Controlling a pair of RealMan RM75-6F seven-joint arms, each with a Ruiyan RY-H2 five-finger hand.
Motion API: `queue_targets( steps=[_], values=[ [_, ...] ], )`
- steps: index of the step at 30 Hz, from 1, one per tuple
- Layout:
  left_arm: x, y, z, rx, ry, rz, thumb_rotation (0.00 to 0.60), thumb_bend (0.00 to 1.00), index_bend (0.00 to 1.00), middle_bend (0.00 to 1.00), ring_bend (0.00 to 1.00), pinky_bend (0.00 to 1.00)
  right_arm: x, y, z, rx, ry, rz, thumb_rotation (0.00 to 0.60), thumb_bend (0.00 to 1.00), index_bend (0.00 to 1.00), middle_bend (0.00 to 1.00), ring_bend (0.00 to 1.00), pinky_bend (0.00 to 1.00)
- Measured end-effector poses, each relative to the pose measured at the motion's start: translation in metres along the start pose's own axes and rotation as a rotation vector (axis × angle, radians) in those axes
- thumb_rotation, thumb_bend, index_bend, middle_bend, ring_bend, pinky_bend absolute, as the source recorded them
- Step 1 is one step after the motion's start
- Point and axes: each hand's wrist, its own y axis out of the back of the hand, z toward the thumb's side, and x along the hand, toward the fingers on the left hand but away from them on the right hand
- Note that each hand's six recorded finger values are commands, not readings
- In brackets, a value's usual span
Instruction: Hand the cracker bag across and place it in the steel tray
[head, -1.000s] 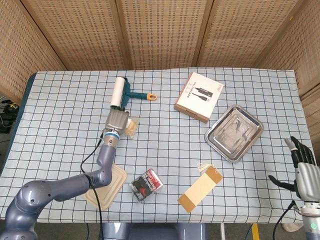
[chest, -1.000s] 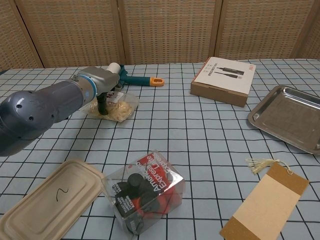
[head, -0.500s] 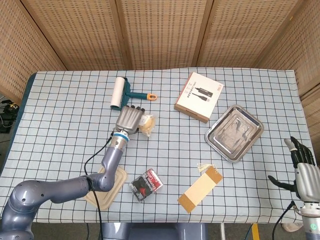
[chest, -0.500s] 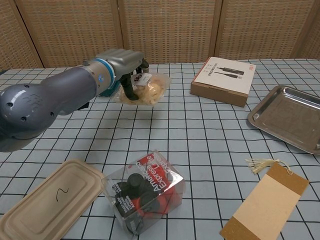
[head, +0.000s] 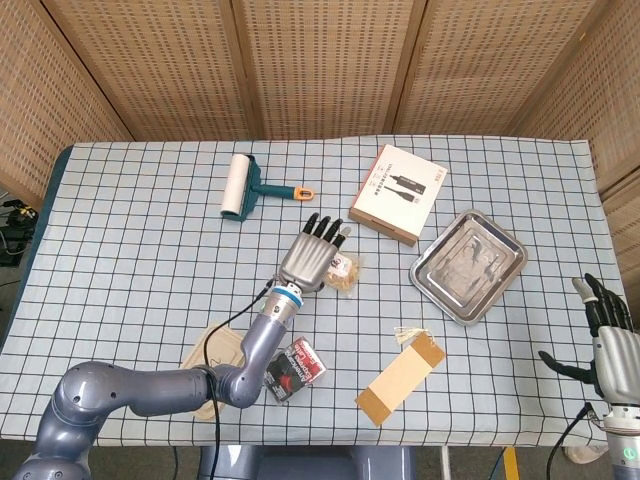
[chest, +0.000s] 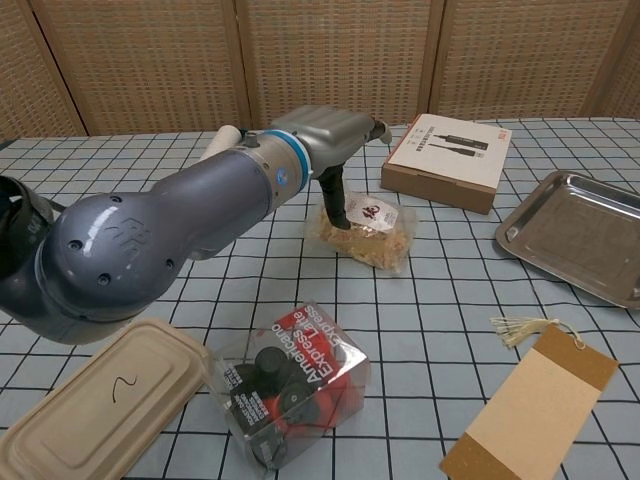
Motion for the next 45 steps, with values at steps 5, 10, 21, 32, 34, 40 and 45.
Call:
queue_targets(
  steps=[5,10,21,32,34,40,45],
  values=[
    [-0.002,0.008,-0.012,-0.014,0.017,0.002,0.6,0.0,0.0,0.0,0.0,0.0,0.0,-0.002,0.0,0.005,-0.002,0.006,0.6,0.11,0.0,0.0,0.0,0.0],
    [-0.016,0.018,-0.034,-0.055,0.036,0.013,0.6,0.0,0.0,0.0,0.0,0.0,0.0,-0.003,-0.001,0.014,-0.007,0.008,0.6,0.11,0.0,0.0,0.0,0.0],
    [-0.124,0.052,-0.149,-0.006,0.195,0.072,0.6,0.0,0.0,0.0,0.0,0.0,0.0,-0.008,0.004,0.046,-0.003,0.015,0.6,0.11,0.0,0.0,0.0,0.0],
    [-0.263,0.03,-0.239,-0.018,0.399,0.099,0.6,0.0,0.0,0.0,0.0,0.0,-0.001,-0.022,0.012,0.098,0.013,0.032,0.6,0.11,0.0,0.0,0.0,0.0],
    [-0.281,0.025,-0.248,-0.036,0.43,0.09,0.6,0.0,0.0,0.0,0.0,0.0,-0.002,-0.026,0.015,0.105,0.017,0.037,0.6,0.11,0.0,0.0,0.0,0.0],
    [-0.317,0.02,-0.267,-0.099,0.491,0.096,0.6,0.0,0.0,0.0,0.0,0.0,-0.01,-0.042,0.053,0.096,0.082,0.079,0.6,0.1,0.0,0.0,0.0,0.0],
    [-0.327,0.017,-0.278,-0.131,0.509,0.089,0.6,0.0,0.0,0.0,0.0,0.0,-0.031,-0.057,0.109,0.127,0.186,0.111,0.6,0.1,0.0,0.0,0.0,0.0]
  ],
)
